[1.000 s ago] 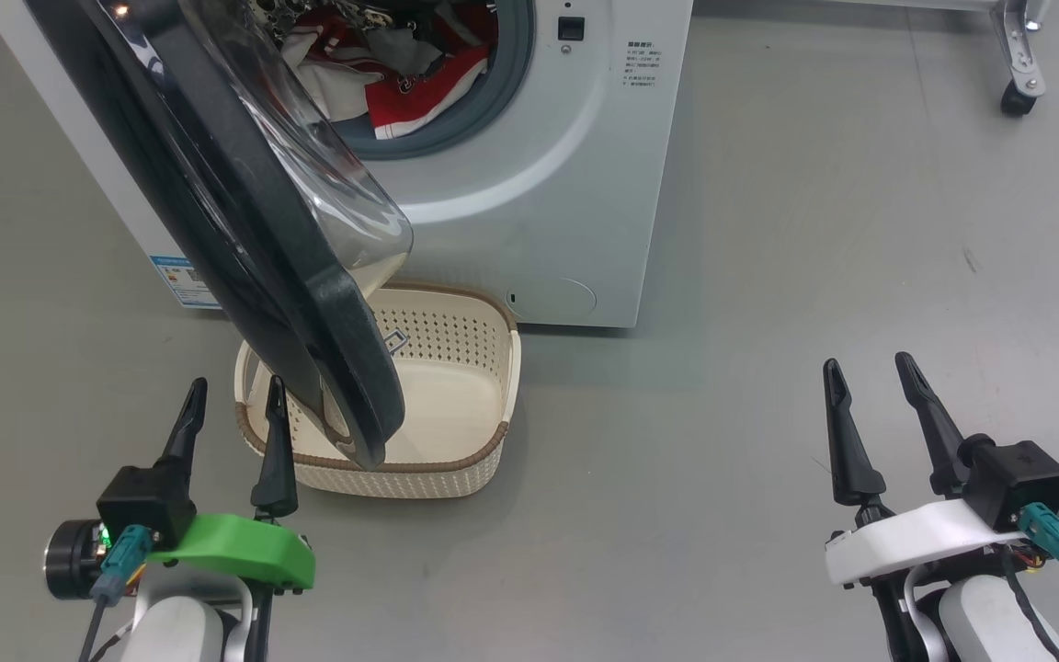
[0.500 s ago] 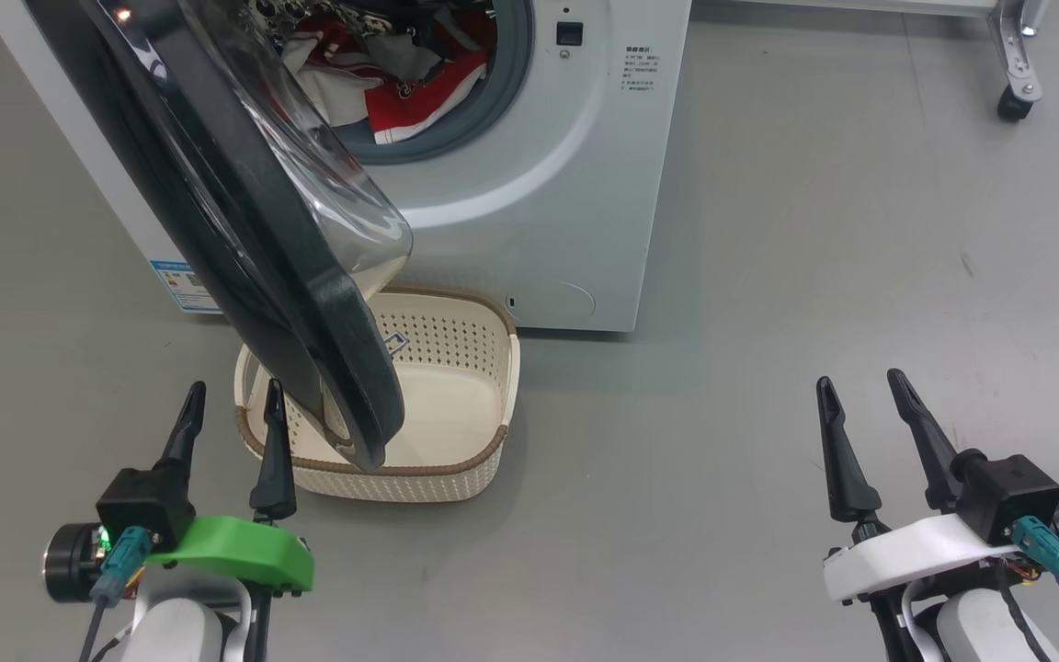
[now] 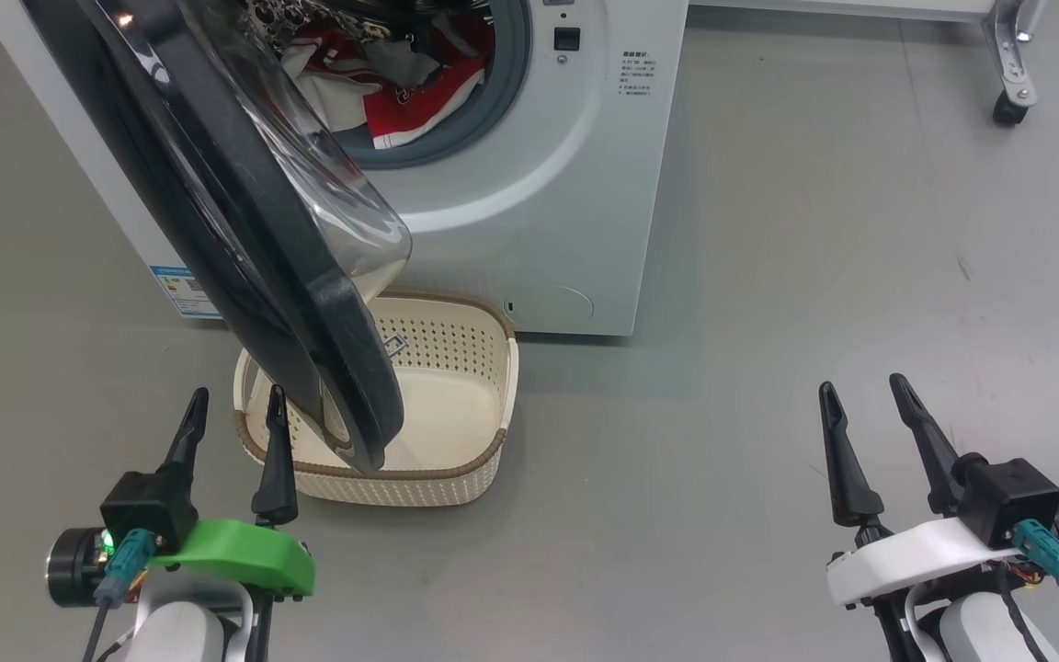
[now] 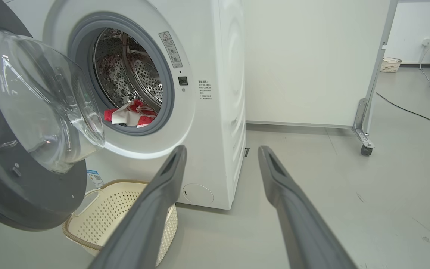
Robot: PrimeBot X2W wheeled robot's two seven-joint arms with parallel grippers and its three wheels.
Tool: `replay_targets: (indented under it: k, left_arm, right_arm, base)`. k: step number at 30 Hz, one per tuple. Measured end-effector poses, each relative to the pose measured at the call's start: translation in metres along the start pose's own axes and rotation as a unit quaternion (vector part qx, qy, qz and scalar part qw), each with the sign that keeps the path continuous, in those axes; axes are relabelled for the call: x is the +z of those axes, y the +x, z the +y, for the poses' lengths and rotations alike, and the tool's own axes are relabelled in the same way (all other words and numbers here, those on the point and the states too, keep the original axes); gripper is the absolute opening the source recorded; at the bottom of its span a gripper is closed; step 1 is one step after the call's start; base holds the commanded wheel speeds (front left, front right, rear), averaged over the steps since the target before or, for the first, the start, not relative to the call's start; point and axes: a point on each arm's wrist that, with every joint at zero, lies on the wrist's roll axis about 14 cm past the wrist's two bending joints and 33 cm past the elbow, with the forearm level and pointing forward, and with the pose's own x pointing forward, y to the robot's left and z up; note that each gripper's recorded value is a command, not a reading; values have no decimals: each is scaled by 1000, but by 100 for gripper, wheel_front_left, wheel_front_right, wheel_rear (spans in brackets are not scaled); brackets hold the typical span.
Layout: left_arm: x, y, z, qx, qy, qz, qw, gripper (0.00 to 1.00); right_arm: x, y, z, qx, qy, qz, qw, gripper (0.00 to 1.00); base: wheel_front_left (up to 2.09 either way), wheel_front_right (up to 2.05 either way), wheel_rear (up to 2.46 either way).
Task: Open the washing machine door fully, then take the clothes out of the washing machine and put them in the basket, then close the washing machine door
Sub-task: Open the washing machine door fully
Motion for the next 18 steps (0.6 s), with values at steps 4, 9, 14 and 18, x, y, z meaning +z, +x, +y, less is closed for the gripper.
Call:
replay_targets:
  k: [4,9,14,18]
  left_arm:
    - [-1,0,0,0,0,1,1000,100]
    - [-4,-1,-1,-2,0,6,1000,0]
    - [-6,-2,-2,-4,0,10,1000,0]
    - [-7,-2,-3,-5,0,11,1000,0]
  right_arm:
    - [-3,-2,-1,-3,0,4,1000,100]
    - [-8,-5,0,2,-12,12,1000,100]
    - [-9,-5,0,3,-15,13,1000,100]
    - [-8,-6,-1,1,-13,12,1000,100]
  base:
    - [0,0,0]
    - [0,0,0]
    - [0,0,0]
    - [0,0,0]
